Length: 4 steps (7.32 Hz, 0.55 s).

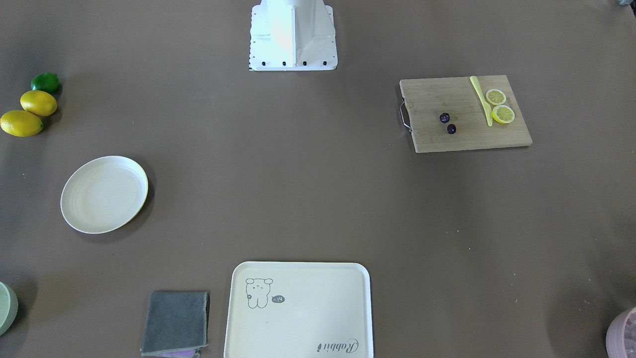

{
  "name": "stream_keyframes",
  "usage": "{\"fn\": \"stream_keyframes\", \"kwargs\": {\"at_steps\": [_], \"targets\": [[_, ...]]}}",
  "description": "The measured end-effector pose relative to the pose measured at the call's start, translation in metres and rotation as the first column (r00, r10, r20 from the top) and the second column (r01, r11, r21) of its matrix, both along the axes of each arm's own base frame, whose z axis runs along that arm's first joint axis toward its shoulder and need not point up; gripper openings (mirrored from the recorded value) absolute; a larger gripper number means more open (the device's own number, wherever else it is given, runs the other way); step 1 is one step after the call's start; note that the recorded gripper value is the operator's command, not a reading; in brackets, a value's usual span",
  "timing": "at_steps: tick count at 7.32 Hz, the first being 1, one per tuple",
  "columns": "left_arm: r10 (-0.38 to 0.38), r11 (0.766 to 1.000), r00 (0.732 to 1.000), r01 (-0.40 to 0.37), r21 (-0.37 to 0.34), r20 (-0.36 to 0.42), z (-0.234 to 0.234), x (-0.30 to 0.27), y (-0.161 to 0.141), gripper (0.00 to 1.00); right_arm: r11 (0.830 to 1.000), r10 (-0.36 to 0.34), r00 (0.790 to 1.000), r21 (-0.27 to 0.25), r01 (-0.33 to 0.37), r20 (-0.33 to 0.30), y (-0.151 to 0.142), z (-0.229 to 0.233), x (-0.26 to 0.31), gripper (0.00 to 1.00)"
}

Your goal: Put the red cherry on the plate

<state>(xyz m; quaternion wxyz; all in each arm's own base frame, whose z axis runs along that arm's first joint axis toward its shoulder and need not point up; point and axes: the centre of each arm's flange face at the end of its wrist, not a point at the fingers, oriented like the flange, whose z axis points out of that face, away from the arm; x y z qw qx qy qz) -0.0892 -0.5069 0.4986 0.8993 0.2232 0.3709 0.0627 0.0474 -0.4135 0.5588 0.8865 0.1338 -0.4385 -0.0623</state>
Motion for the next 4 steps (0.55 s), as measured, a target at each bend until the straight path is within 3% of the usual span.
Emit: {"fn": "stream_keyframes", "kwargs": {"at_steps": [2, 4], "targets": [[0.021, 1.000, 0.999, -0.020, 0.009, -0.030, -0.006, 0.032, -0.006, 0.98, 0.990, 0.098, 0.993, -0.104, -0.092, 0.059, -0.007, -0.014, -0.031, 0.99], [0.019, 1.000, 0.997, -0.019, 0.001, -0.079, -0.011, 0.069, -0.008, 0.98, 0.973, 0.160, 0.987, -0.166, -0.158, -0.003, -0.015, -0.008, -0.094, 0.95]]}}
